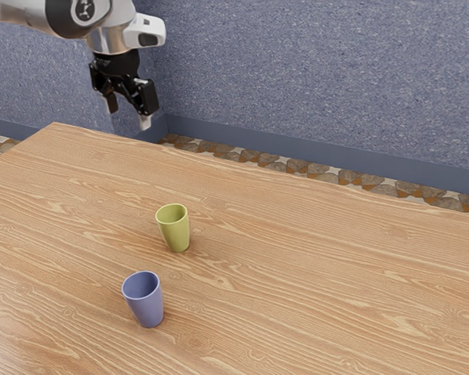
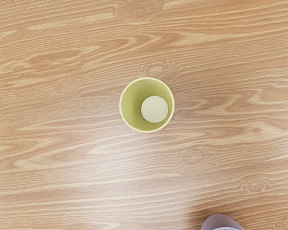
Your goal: Place the left cup onto the right cup
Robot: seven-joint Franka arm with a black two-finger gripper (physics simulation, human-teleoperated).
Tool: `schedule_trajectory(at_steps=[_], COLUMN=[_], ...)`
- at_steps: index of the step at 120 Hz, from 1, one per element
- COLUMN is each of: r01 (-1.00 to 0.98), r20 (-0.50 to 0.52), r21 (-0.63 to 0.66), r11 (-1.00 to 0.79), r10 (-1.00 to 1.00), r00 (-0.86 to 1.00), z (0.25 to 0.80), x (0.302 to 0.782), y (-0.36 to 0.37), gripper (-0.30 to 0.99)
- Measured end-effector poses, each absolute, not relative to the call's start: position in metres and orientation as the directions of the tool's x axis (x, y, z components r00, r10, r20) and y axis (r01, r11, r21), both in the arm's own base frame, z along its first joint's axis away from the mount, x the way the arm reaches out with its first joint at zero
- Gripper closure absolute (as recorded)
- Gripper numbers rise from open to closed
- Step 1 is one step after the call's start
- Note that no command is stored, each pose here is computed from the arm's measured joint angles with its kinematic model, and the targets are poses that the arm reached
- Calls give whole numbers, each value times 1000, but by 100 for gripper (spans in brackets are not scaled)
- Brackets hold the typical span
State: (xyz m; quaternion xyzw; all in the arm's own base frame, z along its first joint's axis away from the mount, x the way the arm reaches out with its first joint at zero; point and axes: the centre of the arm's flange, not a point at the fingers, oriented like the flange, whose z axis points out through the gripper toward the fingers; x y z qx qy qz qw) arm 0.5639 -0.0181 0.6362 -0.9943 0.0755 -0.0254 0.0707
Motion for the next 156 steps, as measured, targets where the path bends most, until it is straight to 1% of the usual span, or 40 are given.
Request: schedule_trajectory(at_steps=[36, 59, 82, 107, 132, 156], r01=[-138, -110, -122, -113, -104, -92], r20=[45, 49, 46, 37, 49, 38], r21=[-147, -138, -133, -126, -123, -114], r11=[-979, -984, -984, -986, -987, -989], r10=[-146, -118, -129, -119, -111, -97], r00=[988, 992, 991, 992, 993, 995], z=[624, 605, 581, 549, 538, 520], x=[574, 589, 602, 605, 606, 603], y=[-9, 10, 5, 12, 10, 9], gripper=[0, 0, 0, 0, 0, 0])
